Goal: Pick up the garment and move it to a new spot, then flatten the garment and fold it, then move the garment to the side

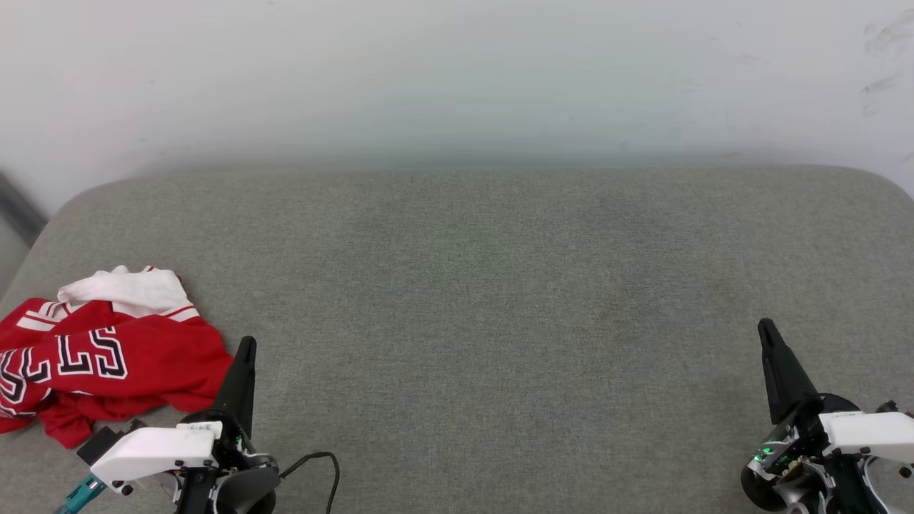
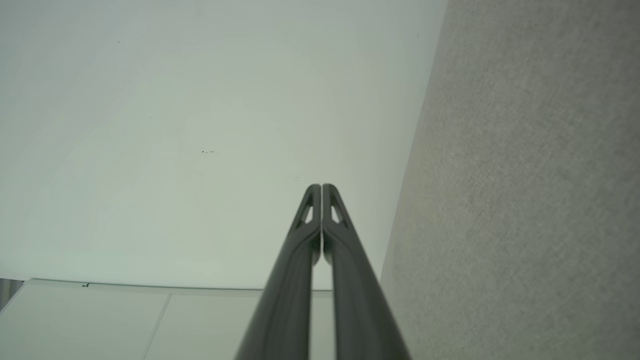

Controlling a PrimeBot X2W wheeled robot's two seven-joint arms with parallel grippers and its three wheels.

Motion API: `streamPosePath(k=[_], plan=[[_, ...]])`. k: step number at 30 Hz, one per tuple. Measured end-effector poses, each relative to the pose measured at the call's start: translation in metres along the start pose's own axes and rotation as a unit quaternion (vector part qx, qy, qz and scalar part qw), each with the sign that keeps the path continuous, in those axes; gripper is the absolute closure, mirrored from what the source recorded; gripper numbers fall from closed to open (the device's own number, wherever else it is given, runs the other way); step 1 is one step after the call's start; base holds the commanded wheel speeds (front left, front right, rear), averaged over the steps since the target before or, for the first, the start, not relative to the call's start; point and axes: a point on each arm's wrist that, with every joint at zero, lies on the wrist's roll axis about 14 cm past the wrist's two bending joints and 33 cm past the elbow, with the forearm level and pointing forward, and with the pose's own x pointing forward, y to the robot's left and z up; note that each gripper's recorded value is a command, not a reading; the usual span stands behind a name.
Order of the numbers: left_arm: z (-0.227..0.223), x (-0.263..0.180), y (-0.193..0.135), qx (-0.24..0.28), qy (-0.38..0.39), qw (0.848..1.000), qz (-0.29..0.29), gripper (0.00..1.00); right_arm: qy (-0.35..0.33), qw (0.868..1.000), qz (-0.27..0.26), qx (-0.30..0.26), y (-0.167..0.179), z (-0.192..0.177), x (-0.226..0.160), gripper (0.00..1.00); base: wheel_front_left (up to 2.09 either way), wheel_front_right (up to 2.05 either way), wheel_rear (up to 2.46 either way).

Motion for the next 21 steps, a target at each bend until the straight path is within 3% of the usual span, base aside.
streamPosePath(k=[21], plan=[[0.0000, 0.0000, 0.0000, 0.000, 0.000, 1.000, 0.000, 1.00, 0.000, 1.000, 0.000, 0.000, 0.0000, 0.0000, 0.0000, 1.00, 0.00, 0.00, 0.00]])
